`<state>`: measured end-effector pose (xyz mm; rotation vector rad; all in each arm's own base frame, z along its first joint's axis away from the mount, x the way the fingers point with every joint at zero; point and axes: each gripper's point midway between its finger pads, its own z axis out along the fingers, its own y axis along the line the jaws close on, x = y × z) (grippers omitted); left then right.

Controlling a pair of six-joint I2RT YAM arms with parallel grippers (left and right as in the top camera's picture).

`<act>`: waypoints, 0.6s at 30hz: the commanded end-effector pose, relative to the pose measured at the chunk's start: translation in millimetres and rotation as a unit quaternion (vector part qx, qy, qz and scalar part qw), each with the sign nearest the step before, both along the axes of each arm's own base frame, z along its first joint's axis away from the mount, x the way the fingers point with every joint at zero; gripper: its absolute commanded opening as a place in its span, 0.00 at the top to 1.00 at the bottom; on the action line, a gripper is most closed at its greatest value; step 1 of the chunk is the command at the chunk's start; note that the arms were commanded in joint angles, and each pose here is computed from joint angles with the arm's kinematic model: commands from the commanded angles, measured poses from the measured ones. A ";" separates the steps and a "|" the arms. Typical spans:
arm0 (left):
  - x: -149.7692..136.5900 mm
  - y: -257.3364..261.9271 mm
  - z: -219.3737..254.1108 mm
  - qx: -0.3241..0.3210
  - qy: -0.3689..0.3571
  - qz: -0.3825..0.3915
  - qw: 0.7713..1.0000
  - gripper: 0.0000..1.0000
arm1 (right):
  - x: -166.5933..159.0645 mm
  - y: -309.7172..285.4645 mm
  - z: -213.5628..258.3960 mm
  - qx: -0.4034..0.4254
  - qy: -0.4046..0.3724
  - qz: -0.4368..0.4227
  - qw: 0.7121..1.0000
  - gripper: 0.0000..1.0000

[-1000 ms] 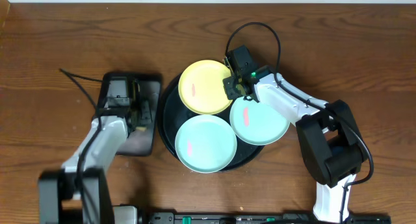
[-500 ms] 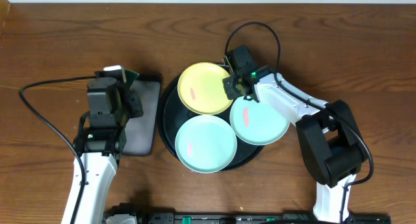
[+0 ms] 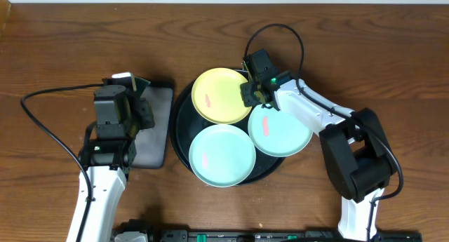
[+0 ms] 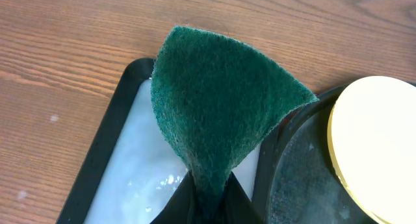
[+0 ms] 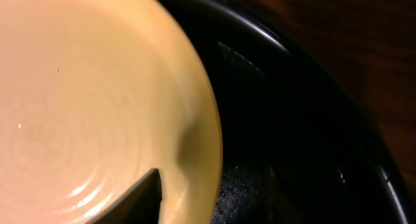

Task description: Clean dirty plates on tray and stack at the side

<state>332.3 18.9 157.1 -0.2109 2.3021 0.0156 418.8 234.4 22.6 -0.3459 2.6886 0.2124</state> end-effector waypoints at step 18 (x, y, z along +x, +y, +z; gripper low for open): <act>-1.6 1.5 -10.9 -0.004 0.019 0.009 1.000 0.93 | -1.1 4.0 2.5 0.003 -0.001 -0.001 1.000 0.01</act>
